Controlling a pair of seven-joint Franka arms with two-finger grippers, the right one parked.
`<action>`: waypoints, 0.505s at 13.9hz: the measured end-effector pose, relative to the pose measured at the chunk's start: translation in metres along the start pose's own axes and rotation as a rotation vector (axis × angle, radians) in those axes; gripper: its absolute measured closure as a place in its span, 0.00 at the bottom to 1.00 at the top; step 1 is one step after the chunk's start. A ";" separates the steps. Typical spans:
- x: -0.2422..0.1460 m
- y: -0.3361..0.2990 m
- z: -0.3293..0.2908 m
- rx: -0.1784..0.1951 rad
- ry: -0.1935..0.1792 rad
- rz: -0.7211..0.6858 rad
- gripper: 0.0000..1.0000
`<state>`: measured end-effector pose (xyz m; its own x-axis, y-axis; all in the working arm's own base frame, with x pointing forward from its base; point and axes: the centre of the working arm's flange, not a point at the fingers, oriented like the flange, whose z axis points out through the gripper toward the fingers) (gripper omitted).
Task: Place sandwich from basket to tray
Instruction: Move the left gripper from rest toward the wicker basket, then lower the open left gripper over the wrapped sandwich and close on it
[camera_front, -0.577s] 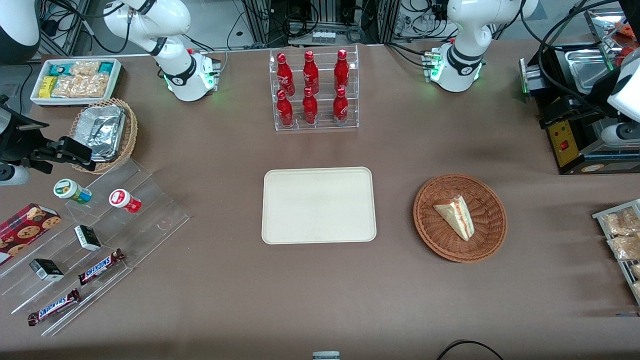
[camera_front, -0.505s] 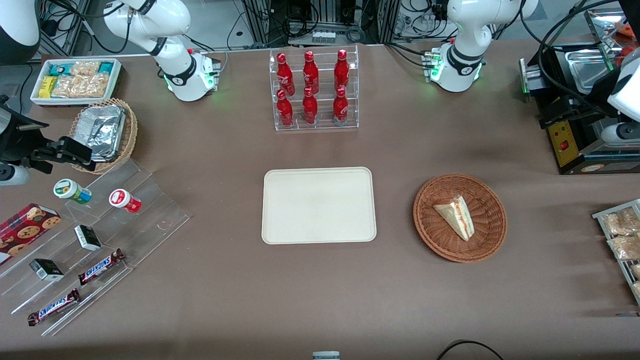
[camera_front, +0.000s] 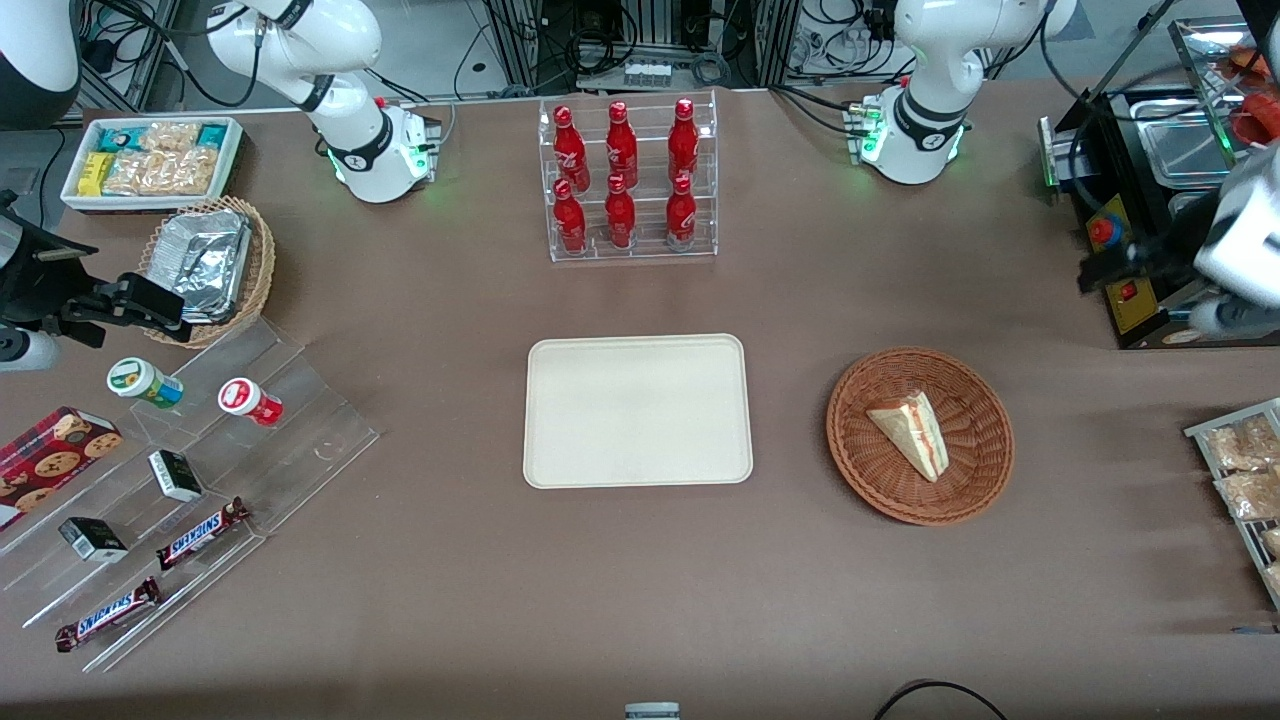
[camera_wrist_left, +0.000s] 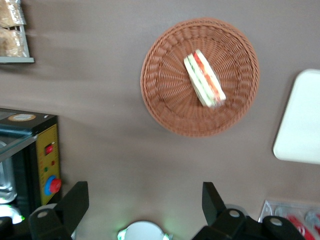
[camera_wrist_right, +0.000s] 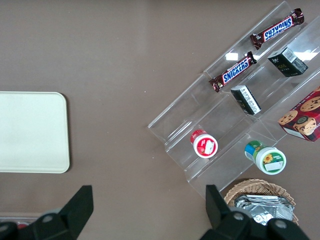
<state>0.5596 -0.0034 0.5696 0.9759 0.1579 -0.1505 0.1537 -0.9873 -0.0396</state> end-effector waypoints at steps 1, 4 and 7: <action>0.011 0.003 0.021 -0.002 0.006 -0.036 0.00; 0.029 0.025 0.084 -0.013 0.045 -0.213 0.00; 0.034 0.064 0.137 -0.033 0.091 -0.354 0.00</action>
<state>0.5812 -0.0595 0.4271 0.8708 0.4896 -0.0450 0.4881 -0.8718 -0.0411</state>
